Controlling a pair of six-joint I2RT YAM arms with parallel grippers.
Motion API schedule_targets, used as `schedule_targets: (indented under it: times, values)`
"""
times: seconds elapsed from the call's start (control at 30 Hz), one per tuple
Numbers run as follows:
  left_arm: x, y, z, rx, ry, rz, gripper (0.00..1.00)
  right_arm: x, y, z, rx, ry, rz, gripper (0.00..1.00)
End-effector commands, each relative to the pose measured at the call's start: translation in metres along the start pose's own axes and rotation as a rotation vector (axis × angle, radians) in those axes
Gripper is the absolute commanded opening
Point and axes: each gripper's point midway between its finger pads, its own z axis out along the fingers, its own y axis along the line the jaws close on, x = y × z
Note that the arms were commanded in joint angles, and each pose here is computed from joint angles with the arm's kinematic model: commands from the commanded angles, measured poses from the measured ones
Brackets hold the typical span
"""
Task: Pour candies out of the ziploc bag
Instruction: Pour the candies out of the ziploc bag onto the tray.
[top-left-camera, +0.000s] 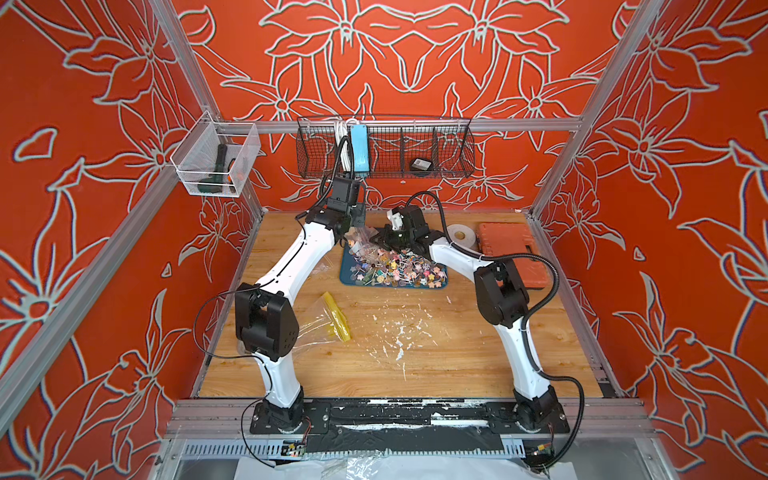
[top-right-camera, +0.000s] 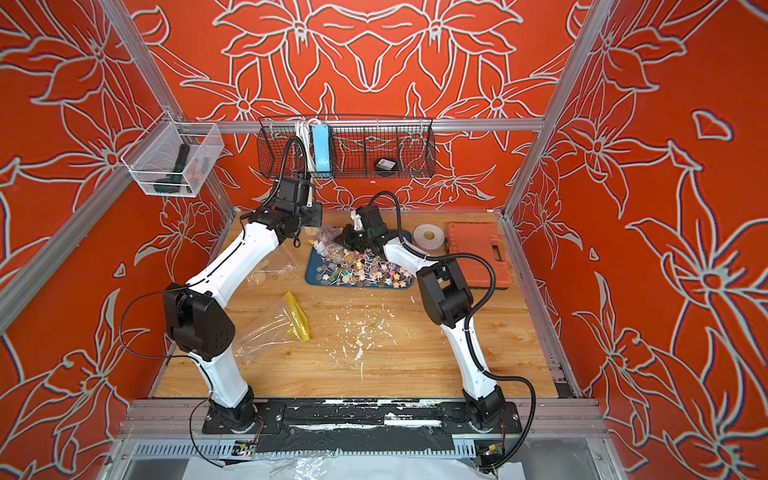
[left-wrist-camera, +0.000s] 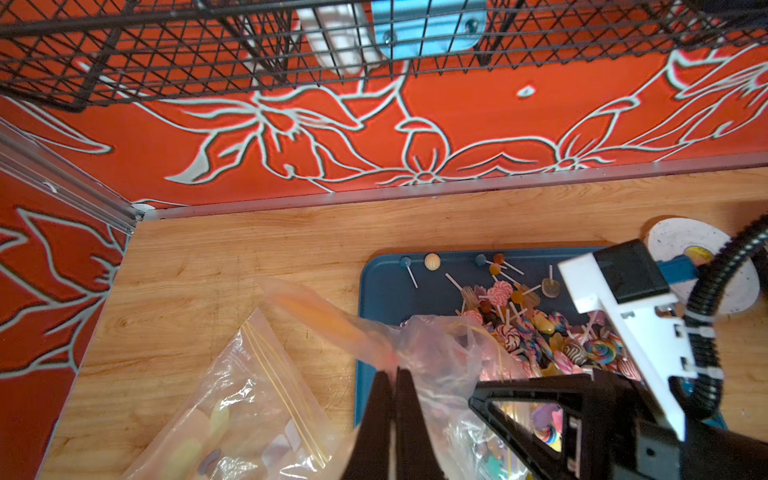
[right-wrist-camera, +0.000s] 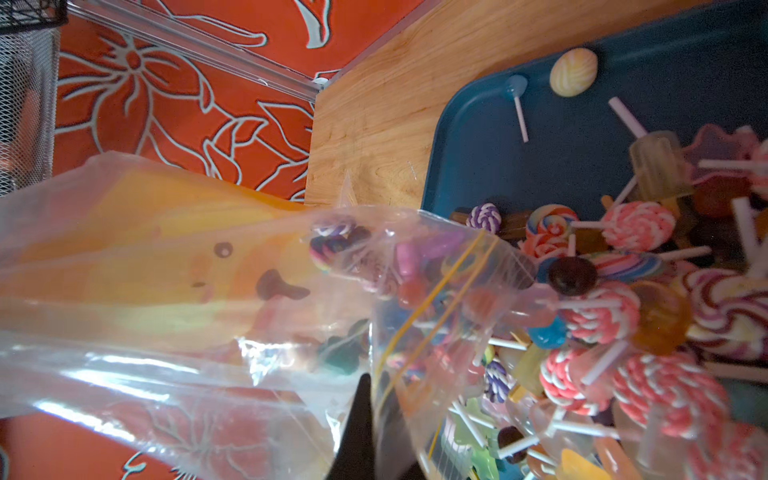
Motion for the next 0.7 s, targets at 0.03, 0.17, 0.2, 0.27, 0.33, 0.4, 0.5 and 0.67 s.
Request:
schedule_targets:
  times: [0.03,0.17,0.2,0.27,0.33,0.4,0.5,0.67]
  values:
    - [-0.062,0.012,-0.046,-0.013,-0.197,-0.043,0.00,0.012,-0.035,-0.003,0.114,0.021,0.030,0.00]
    - [-0.066,0.007,-0.052,-0.005,-0.209,-0.036,0.00,0.008,-0.029,-0.005,0.099,0.016,0.022,0.00]
    - [-0.067,0.005,-0.054,-0.003,-0.210,-0.035,0.00,0.007,-0.027,-0.006,0.094,0.014,0.022,0.00]
    - [-0.067,0.004,-0.055,-0.001,-0.211,-0.033,0.00,0.007,-0.022,-0.008,0.086,0.013,0.018,0.00]
    - [-0.067,0.002,-0.057,0.000,-0.213,-0.030,0.00,0.005,-0.018,-0.011,0.081,0.007,0.013,0.00]
    - [-0.068,0.001,-0.059,0.003,-0.217,-0.029,0.00,0.005,-0.015,-0.014,0.078,0.002,0.007,0.00]
    - [-0.068,-0.001,-0.060,0.006,-0.218,-0.028,0.00,0.002,-0.012,-0.020,0.080,-0.010,-0.001,0.00]
    - [-0.065,-0.002,-0.058,0.005,-0.210,-0.026,0.00,0.000,-0.016,-0.029,0.088,-0.024,0.004,0.00]
